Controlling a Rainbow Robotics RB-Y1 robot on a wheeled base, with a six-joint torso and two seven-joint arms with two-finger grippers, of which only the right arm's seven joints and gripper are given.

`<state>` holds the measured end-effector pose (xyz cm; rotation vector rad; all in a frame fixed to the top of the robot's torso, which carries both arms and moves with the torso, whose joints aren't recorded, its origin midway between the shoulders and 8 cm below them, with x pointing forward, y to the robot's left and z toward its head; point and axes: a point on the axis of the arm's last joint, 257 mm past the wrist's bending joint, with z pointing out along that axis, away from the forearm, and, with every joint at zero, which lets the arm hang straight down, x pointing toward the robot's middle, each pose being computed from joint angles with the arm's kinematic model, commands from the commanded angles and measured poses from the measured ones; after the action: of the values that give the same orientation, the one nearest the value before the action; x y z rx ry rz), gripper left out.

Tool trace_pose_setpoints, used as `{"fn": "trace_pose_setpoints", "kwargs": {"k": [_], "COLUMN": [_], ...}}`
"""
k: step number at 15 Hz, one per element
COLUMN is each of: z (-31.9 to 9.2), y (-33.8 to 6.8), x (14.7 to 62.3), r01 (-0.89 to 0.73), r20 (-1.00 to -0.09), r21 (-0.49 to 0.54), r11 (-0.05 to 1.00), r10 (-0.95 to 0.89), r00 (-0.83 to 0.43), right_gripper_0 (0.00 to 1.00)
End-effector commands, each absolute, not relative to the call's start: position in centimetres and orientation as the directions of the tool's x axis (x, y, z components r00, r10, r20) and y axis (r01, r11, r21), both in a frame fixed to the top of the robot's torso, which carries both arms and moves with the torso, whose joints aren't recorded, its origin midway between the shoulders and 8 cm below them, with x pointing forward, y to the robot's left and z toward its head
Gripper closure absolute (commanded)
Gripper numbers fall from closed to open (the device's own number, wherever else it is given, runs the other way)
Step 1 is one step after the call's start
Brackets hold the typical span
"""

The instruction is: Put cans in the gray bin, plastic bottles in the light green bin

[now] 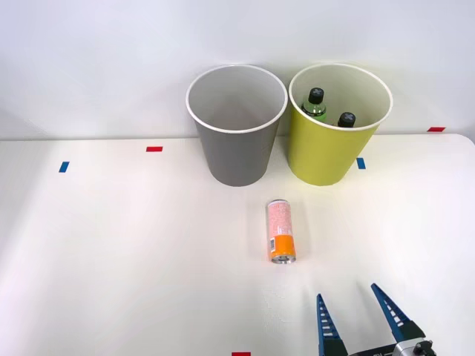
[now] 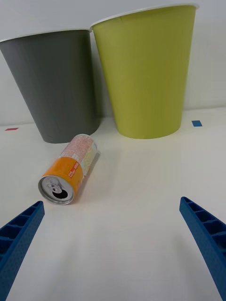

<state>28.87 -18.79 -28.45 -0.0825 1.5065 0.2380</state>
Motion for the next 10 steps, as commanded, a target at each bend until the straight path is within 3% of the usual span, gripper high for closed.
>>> {"fn": "trace_pose_setpoints", "kwargs": {"k": [1, 10], "z": [-28.45, -28.45], "y": [-18.79, -18.79], "x": [28.87, 28.87], "r01": [-0.207, -0.207], "r20": [-0.993, -0.993], "r21": [0.093, 0.093], "r11": [0.974, 0.974], "r10": [0.105, 0.105], "r00": [0.046, 0.046], "right_gripper_0": [0.00, 0.00]}}
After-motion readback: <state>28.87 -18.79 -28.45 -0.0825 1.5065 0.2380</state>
